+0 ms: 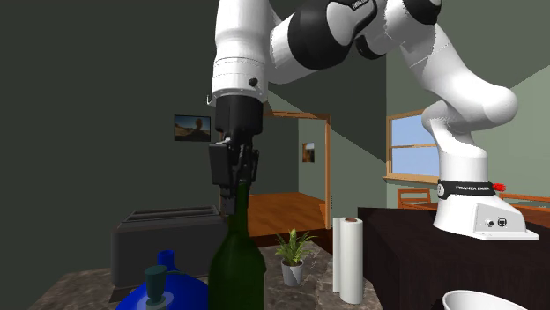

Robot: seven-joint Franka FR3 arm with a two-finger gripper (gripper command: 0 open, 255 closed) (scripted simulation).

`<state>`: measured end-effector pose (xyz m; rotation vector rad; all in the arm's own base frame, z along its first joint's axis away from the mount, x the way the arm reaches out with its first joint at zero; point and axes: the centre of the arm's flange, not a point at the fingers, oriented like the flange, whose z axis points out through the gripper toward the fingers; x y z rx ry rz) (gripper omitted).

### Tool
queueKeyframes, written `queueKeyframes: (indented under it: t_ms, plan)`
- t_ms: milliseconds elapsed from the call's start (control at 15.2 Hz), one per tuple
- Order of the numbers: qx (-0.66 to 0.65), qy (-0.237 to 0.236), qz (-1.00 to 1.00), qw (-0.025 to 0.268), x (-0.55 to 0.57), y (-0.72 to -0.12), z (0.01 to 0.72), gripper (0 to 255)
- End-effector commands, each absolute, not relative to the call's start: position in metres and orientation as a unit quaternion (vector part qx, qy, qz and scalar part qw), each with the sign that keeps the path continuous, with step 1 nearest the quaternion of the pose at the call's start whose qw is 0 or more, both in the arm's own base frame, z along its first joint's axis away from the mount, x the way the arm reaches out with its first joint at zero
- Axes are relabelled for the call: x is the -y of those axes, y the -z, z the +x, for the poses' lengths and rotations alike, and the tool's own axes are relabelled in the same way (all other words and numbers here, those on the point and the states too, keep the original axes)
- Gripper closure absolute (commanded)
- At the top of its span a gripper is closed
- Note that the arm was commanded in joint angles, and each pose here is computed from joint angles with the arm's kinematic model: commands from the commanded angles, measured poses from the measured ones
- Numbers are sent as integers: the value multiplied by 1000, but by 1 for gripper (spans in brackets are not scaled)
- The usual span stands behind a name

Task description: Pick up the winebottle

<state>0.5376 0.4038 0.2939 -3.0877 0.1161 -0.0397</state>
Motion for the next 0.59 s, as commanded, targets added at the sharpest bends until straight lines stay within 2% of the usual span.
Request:
queueKeyframes:
  t_ms: [0,528]
  plan:
    - [-38,13,-999,26,-405,-304,537,255]
    - [-38,13,-999,26,-405,-346,537,255]
